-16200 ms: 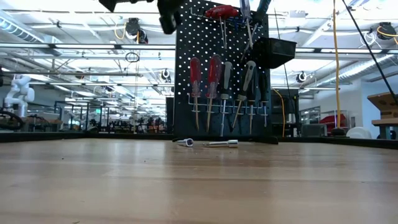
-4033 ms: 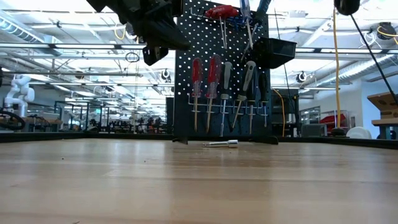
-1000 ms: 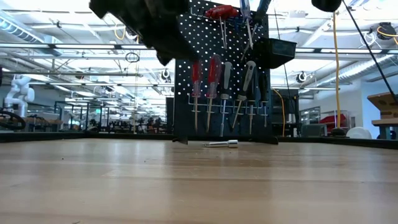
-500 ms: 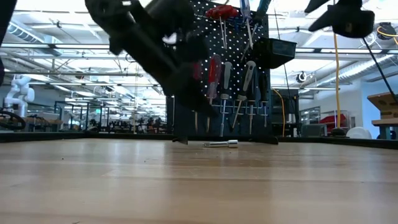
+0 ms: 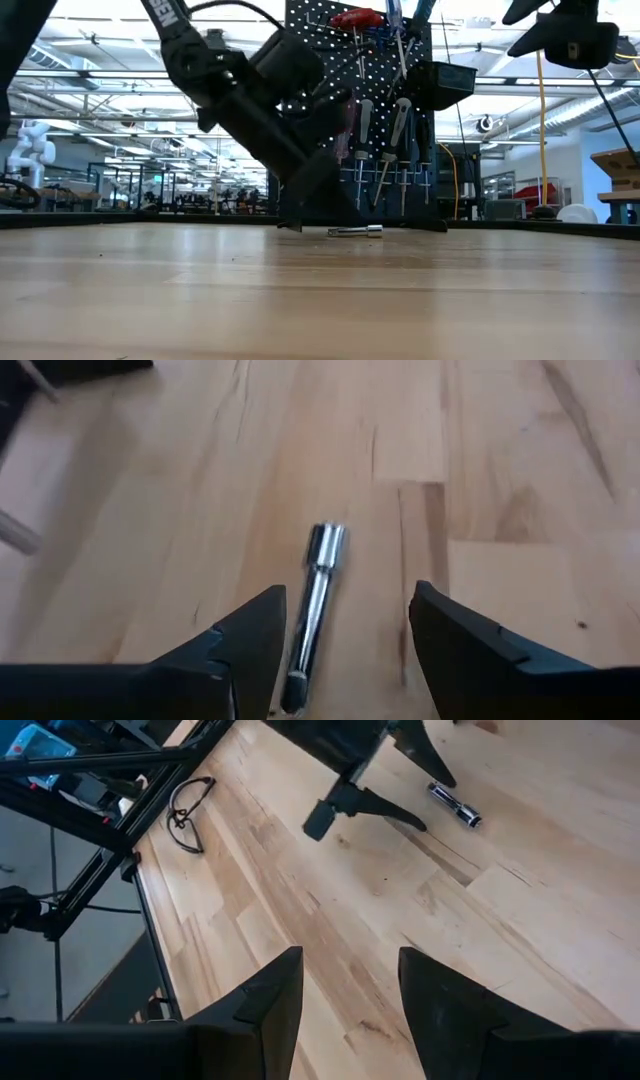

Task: Hang tools onto peg board
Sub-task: Put the silver extension bar into the black bin on the pegboard

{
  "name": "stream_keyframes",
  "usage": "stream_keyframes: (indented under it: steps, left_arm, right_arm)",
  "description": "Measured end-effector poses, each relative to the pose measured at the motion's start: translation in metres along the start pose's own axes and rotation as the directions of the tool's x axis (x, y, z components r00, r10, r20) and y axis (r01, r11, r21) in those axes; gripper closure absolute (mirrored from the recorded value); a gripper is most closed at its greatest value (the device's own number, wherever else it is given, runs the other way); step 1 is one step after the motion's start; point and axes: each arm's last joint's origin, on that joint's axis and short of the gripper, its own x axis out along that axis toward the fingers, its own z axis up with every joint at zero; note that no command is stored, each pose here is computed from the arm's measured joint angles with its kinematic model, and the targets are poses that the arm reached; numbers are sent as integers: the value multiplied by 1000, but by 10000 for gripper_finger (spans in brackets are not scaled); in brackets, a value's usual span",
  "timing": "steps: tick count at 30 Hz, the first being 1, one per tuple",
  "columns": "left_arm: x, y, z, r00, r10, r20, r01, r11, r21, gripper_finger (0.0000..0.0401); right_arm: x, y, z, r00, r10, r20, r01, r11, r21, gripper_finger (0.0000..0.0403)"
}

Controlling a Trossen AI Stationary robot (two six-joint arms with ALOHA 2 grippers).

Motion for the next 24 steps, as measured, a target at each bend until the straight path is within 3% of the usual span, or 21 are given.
stream_keyframes:
  steps: [5,12,19,22,24]
  left_arm:
    - [9,8,-11,999,-27,-37,24,998,-66,186]
    - [13,6,-16,995,-73,-71,68,995,-74,196]
    - [11,-5,-23,983,-106,-149,95,993,-77,301]
    - [10,-9,-24,981,-117,-158,99,988,-117,361]
    - [9,-12,-24,979,-128,-159,101,981,-166,377]
  right_arm:
    - [0,0,0,1000,-1,-1,1,1000,-8,248]
    - [0,0,0,1000,0,-1,0,1000,-28,248]
    - [0,0,0,1000,-1,2,1,1000,-31,248]
    - [0,0,0,1000,3,5,-3,1000,-29,248]
    - [0,1,1,1000,10,14,-10,1000,-25,248]
